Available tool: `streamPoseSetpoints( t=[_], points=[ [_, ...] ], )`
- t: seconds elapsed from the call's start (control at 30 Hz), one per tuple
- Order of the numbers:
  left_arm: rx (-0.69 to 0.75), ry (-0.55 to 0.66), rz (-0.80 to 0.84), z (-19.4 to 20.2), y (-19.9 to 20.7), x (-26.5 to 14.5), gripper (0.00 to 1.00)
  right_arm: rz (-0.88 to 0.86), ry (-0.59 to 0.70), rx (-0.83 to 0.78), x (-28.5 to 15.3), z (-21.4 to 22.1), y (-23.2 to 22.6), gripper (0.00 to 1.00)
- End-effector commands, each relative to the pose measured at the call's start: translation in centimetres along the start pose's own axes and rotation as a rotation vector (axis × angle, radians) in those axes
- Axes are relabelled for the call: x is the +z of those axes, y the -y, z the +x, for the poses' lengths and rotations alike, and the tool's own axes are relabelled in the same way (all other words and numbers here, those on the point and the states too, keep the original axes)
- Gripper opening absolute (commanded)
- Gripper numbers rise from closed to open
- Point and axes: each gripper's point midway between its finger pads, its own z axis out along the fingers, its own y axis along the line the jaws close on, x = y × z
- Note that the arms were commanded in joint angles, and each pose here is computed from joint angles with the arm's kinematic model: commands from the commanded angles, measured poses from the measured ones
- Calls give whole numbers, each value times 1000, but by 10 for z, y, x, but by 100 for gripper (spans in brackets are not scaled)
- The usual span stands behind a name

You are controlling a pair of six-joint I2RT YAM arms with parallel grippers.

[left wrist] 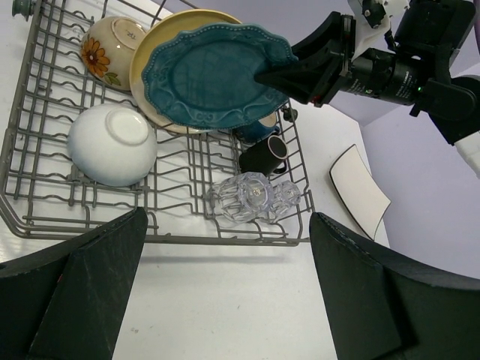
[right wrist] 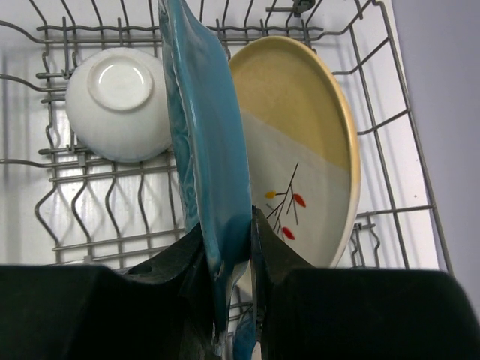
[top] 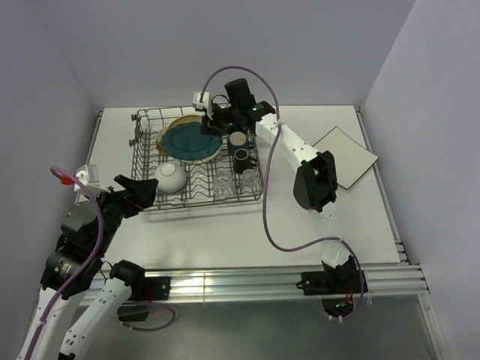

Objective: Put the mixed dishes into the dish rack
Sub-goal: Insert the plate into the dish rack

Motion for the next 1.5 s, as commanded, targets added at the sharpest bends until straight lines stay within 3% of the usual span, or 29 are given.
streamPoseSetpoints(
  t=[0.0,0.93,1.47],
  points=[
    [-12,26,3,-5,2,3,96,67,201,-213,-17,-82,26,0],
    [-20,26,5,-3,1,3,97,28,109,-117,20,-16,21,0],
    [-29,26,9,-1,0,3,97,49,100,-2,15,-7,28,0]
  ],
)
